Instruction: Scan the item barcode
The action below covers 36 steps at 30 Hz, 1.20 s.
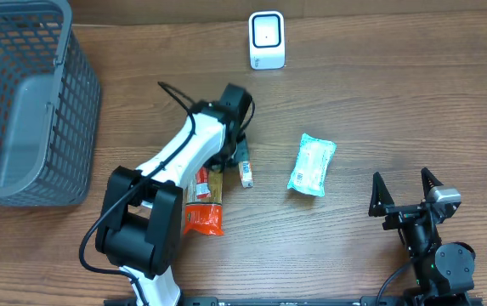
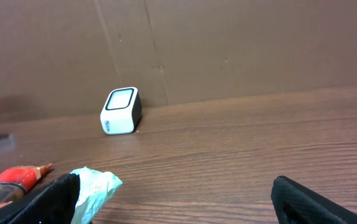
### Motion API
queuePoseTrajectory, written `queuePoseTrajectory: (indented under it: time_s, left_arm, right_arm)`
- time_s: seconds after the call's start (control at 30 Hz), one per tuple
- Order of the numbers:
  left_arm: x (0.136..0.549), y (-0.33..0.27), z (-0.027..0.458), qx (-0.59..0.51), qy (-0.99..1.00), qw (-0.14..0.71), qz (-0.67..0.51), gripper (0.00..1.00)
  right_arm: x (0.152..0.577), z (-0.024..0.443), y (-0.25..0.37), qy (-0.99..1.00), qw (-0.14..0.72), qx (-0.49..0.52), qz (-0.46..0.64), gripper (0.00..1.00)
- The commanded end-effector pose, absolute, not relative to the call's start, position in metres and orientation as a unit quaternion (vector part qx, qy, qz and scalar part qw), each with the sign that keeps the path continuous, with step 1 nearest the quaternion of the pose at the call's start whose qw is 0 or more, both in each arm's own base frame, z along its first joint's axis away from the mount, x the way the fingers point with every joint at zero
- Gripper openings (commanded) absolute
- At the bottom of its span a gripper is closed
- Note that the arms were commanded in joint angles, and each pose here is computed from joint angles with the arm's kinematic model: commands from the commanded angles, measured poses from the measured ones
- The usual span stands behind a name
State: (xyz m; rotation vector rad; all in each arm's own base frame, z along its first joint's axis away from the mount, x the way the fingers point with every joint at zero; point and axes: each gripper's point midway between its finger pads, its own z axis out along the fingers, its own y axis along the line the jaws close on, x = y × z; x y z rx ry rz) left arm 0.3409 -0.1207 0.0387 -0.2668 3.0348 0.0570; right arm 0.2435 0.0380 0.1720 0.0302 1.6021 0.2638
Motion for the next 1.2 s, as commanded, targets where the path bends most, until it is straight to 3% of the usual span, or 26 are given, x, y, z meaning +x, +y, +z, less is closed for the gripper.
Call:
queuePoseTrajectory:
  time_s: [0.0, 0.17, 0.33, 0.4, 0.57, 0.87, 1.17]
  left_arm:
    - [0.374, -0.134, 0.107, -0.058, 0.991, 0.124, -0.012, 0.09]
    - [0.38, -0.147, 0.152, -0.042, 0.989, 0.139, -0.041, 0.3]
    - [0.364, -0.184, 0.153, 0.03, 0.987, 0.101, -0.123, 0.72]
    - [0.354, -0.198, 0.151, 0.068, 0.983, 0.085, -0.151, 0.78]
    - [0.331, -0.236, 0.137, 0.163, 0.965, 0.056, -0.199, 0.74]
    - [0.316, -0.272, 0.11, 0.202, 0.949, 0.047, -0.236, 0.74]
    - [0.314, -0.281, 0.098, 0.21, 0.947, 0.041, -0.241, 0.51]
  right_arm:
    - [0.244, 0.17, 0.037, 0.715, 0.69, 0.014, 0.115, 1.0]
    - [0.244, 0.17, 0.037, 0.715, 0.69, 0.014, 0.115, 1.0]
    - [0.244, 0.17, 0.037, 0.715, 0.69, 0.014, 0.115, 1.0]
    - [0.244, 0.17, 0.037, 0.715, 0.69, 0.014, 0.115, 1.0]
    - [0.244, 0.17, 0.037, 0.715, 0.69, 0.014, 0.115, 1.0]
    - [0.244, 0.17, 0.037, 0.715, 0.69, 0.014, 0.115, 1.0]
    - [0.244, 0.17, 0.037, 0.715, 0.69, 0.014, 0.115, 1.0]
